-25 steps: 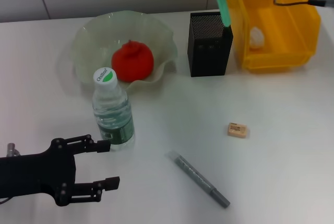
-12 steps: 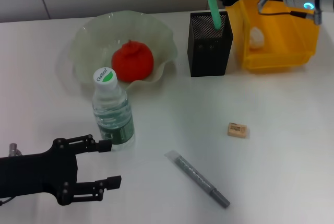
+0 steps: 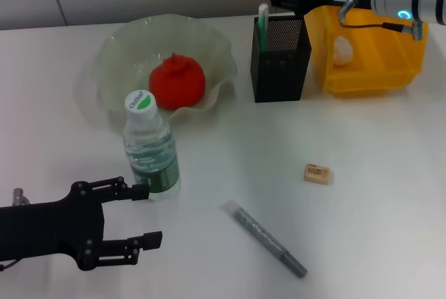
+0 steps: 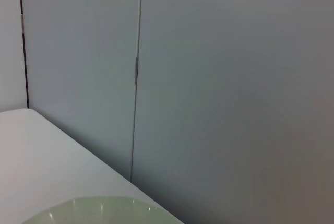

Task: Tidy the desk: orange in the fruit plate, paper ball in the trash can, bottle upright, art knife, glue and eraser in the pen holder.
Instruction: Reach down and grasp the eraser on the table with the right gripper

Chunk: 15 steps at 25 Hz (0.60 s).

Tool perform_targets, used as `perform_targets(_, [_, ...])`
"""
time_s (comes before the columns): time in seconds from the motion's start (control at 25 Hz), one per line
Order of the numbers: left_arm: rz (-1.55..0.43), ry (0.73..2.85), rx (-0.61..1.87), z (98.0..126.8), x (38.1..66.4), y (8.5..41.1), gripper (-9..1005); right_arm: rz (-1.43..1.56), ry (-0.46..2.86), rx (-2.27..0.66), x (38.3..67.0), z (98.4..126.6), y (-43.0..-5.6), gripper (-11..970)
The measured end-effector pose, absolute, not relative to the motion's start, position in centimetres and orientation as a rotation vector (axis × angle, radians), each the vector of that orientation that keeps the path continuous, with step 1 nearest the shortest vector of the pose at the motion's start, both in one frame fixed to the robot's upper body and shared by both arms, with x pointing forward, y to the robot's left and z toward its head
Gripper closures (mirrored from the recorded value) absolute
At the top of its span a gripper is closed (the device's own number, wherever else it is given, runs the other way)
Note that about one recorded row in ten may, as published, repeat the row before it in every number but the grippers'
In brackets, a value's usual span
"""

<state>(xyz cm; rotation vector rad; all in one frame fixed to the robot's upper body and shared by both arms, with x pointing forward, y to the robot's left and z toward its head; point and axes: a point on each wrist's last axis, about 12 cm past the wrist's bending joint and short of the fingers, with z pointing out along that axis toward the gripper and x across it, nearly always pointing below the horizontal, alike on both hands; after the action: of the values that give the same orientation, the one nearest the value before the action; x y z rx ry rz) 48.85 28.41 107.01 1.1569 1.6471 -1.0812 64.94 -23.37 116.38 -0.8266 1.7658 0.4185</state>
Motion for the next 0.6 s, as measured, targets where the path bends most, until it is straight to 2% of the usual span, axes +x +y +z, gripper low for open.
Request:
perform_targets(0.16, [-1.080,1.647,1.158,107.0,48.9,28.4,212,0.433,1.770,-0.803,64.8,116.9,-23.6,403])
perform_targets(0.4, [-1.079,1.644,1.162,107.1,49.0,28.3,212,0.456,1.872,-0.843,63.6,119.5,-24.0,387])
perform_targets(0.6, [-1.079,1.641,1.166,107.2,49.1,28.3,211,0.435,2.100,-0.976,62.1,121.8,-22.7,374])
